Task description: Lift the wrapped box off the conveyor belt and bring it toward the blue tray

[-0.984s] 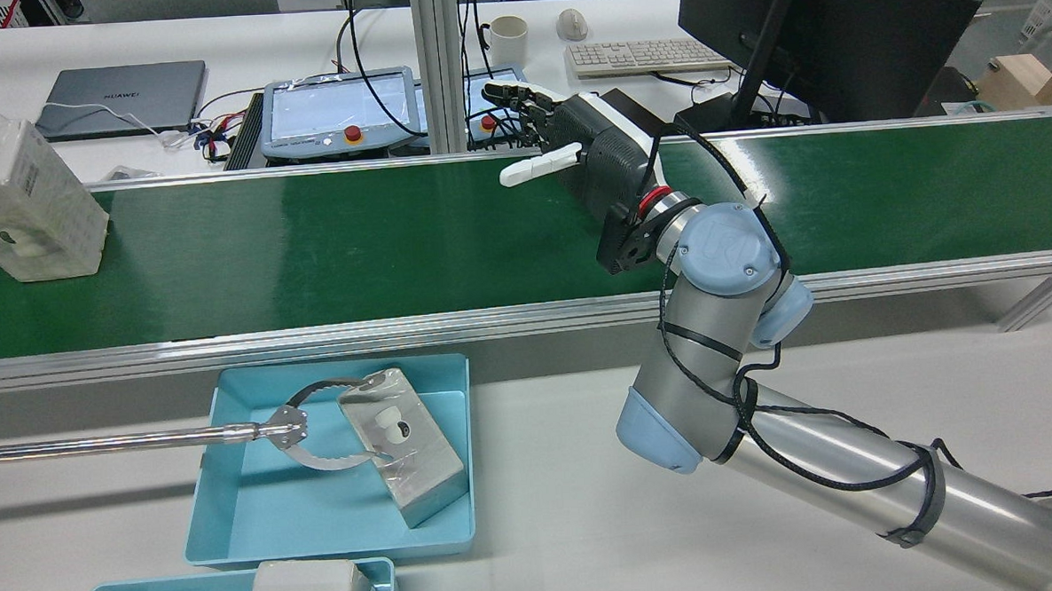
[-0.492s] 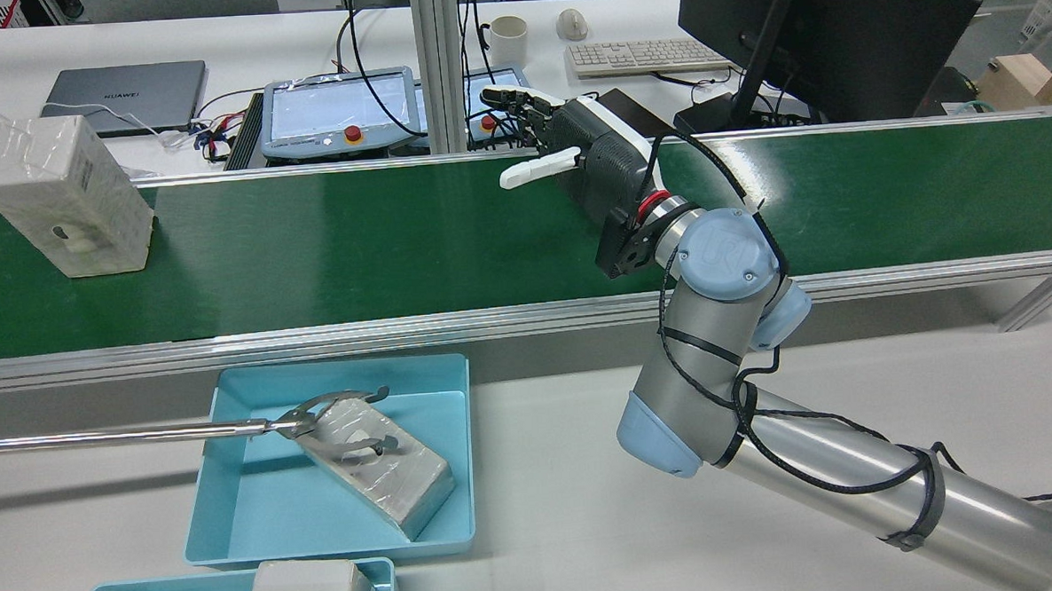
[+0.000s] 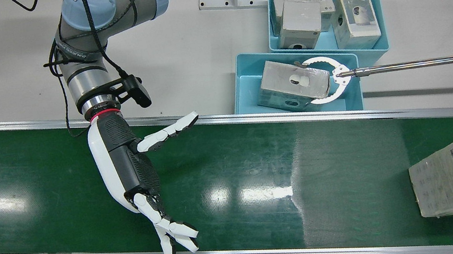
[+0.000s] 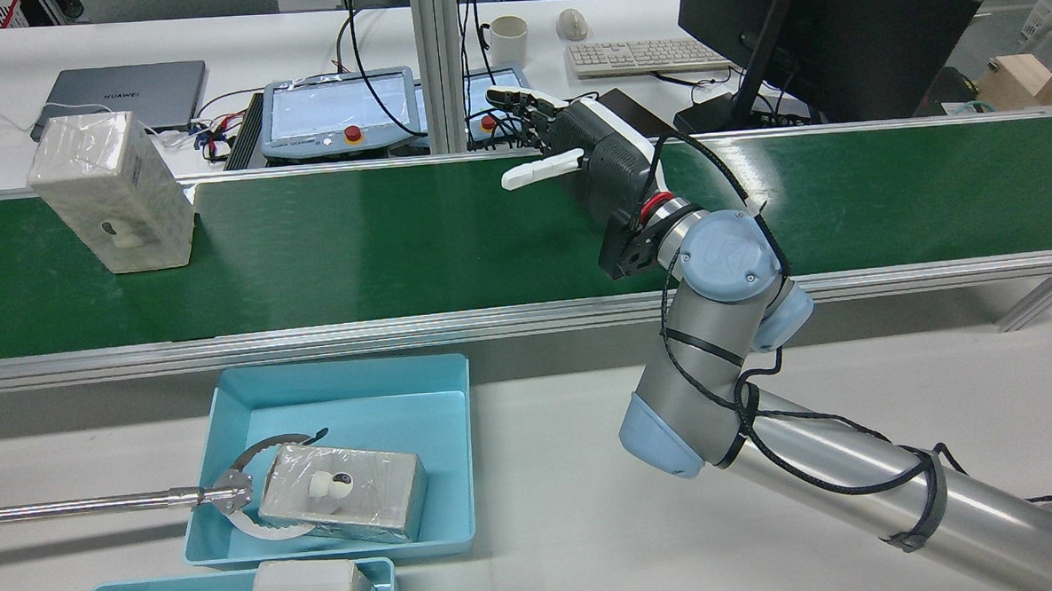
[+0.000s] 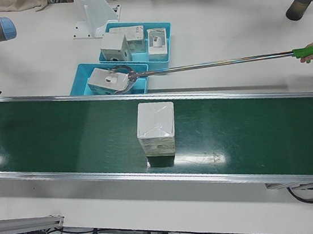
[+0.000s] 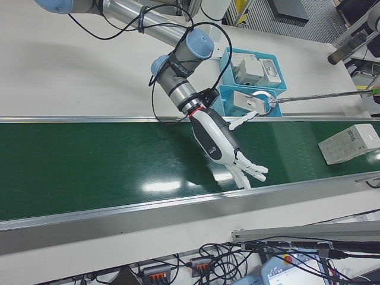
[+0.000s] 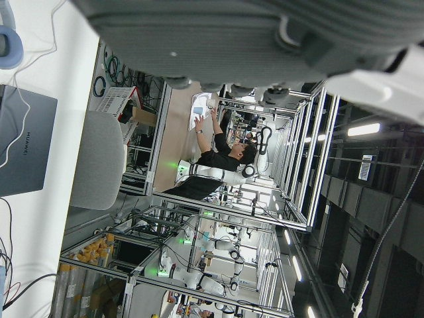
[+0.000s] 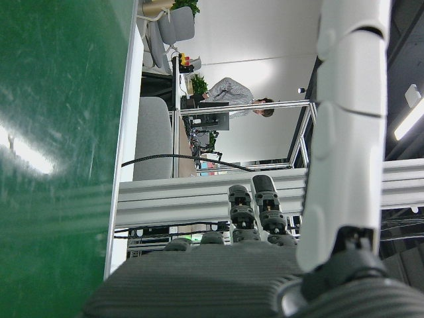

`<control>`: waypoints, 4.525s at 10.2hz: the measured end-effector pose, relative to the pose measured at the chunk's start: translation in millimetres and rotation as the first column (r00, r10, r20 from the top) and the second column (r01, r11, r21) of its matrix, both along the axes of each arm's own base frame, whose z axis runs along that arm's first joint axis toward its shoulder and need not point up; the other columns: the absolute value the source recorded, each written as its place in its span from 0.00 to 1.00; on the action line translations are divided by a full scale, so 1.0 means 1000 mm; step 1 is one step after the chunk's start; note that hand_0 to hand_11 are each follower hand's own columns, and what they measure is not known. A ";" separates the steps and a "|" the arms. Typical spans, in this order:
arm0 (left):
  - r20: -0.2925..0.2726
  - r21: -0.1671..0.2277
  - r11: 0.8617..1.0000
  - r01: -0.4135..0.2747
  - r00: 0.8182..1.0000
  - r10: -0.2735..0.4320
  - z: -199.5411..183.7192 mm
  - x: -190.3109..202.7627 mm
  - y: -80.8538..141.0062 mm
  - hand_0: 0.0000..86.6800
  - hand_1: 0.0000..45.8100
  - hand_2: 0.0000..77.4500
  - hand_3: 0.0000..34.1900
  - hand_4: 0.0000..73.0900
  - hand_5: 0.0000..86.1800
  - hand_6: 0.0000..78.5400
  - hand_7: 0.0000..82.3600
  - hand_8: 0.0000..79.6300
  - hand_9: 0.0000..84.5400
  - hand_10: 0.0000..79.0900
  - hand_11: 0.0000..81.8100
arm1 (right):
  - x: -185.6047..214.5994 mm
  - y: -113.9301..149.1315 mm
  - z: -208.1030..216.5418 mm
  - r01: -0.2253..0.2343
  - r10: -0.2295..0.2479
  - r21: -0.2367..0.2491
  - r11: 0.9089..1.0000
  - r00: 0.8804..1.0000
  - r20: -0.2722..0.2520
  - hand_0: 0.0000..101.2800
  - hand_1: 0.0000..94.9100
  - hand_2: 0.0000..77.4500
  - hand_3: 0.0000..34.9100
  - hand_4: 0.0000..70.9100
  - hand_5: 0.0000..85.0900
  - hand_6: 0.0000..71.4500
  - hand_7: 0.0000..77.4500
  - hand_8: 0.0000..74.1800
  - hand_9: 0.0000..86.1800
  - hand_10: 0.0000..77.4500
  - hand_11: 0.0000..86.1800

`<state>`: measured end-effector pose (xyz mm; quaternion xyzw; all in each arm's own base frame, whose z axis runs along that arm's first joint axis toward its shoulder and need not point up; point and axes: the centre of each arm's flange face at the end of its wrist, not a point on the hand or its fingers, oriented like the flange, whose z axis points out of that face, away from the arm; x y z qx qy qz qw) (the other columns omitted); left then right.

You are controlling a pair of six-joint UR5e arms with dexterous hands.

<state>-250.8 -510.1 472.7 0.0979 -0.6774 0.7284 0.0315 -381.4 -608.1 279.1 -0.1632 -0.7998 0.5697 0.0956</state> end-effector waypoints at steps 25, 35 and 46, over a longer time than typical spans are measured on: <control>0.000 0.000 1.000 0.000 1.000 0.000 0.000 0.000 0.000 0.00 0.00 0.01 0.00 0.00 0.01 0.01 0.01 0.01 0.01 0.01 0.01 | -0.001 -0.006 0.012 -0.007 0.007 -0.024 1.000 1.000 -0.007 0.48 0.14 0.08 0.00 0.15 0.21 0.06 0.06 0.00 0.01 0.00 0.01; 0.000 0.000 1.000 0.000 1.000 0.000 0.000 0.000 0.000 0.00 0.00 0.01 0.00 0.00 0.01 0.00 0.01 0.01 0.01 0.01 0.01 | -0.017 -0.006 0.000 0.010 -0.011 -0.009 1.000 1.000 -0.025 0.47 0.16 0.05 0.00 0.12 0.19 0.03 0.04 0.00 0.01 0.00 0.01; 0.000 0.000 1.000 0.000 1.000 0.000 0.000 0.000 0.000 0.00 0.00 0.01 0.00 0.00 0.01 0.01 0.01 0.01 0.01 0.01 0.01 | -0.016 -0.009 0.004 -0.002 -0.001 -0.044 0.999 0.998 -0.055 0.50 0.19 0.30 0.00 0.28 0.48 0.35 0.37 0.29 0.04 0.00 0.12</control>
